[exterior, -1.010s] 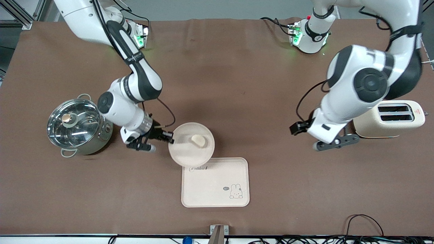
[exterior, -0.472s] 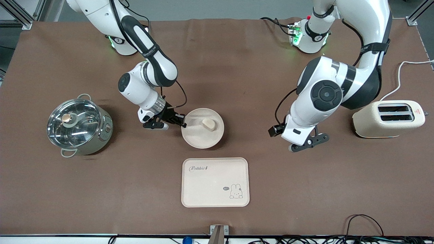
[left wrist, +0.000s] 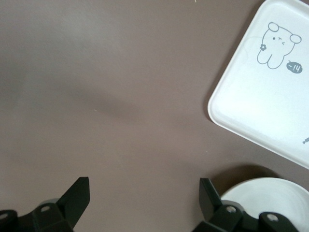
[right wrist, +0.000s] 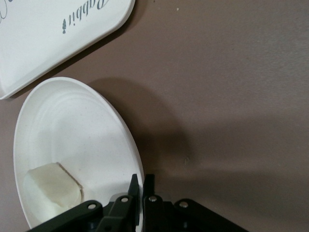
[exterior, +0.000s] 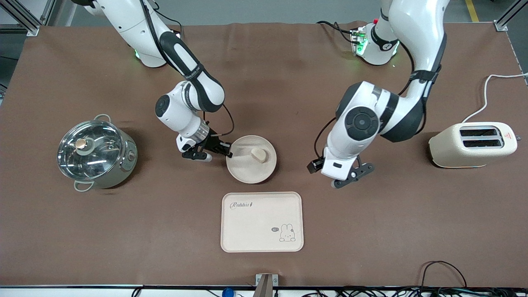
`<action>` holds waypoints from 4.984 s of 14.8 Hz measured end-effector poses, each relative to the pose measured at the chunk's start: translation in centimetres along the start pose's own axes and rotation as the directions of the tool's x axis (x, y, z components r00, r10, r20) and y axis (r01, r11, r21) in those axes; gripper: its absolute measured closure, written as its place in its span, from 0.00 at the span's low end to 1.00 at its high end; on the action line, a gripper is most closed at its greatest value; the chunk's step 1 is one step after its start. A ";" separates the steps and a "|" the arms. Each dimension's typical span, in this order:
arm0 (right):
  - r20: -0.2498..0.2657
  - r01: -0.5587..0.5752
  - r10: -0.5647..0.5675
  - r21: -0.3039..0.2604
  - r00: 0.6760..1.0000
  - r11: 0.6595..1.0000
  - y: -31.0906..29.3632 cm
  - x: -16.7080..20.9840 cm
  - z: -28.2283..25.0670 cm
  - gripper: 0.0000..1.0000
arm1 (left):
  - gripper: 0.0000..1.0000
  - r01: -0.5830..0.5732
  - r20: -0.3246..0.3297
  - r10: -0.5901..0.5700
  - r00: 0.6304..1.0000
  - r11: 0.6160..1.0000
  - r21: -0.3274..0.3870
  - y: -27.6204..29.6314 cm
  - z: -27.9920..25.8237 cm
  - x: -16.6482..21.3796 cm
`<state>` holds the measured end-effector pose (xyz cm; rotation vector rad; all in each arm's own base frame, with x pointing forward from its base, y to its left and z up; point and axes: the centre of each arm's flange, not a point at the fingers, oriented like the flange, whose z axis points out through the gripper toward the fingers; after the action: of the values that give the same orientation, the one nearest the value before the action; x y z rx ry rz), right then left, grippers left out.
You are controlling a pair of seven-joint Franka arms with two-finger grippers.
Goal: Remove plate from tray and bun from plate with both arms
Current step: 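Grasp the pale bun on the plate with the left gripper, then lift the bun with the left gripper while the right gripper withdraws, then carry the bun with the left gripper toward the toaster, then lower the bun beside the toaster and open the left gripper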
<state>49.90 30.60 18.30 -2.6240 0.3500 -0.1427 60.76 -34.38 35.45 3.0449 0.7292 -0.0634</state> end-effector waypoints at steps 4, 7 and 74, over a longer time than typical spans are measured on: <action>0.001 -0.007 0.007 0.005 1.000 1.000 -0.2 0.5 1.0 0.85 | 0.00 0.048 -0.011 -0.048 0.999 0.998 -0.028 2.2 2.1 -2.0; -0.014 -0.001 0.001 -0.001 1.000 1.000 -0.2 0.2 1.2 0.53 | 0.00 0.095 -0.011 -0.096 0.995 0.995 -0.039 4.3 4.1 -4.5; 0.197 0.299 -0.236 -0.412 0.952 0.861 7.5 17.0 -53.7 0.00 | 0.00 0.243 -0.081 -0.241 0.967 0.970 0.018 -17.7 -3.1 20.2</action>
<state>55.89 -4.74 62.39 -3.1006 -0.0483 0.0370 70.88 -9.35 37.68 2.9812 1.1126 0.0453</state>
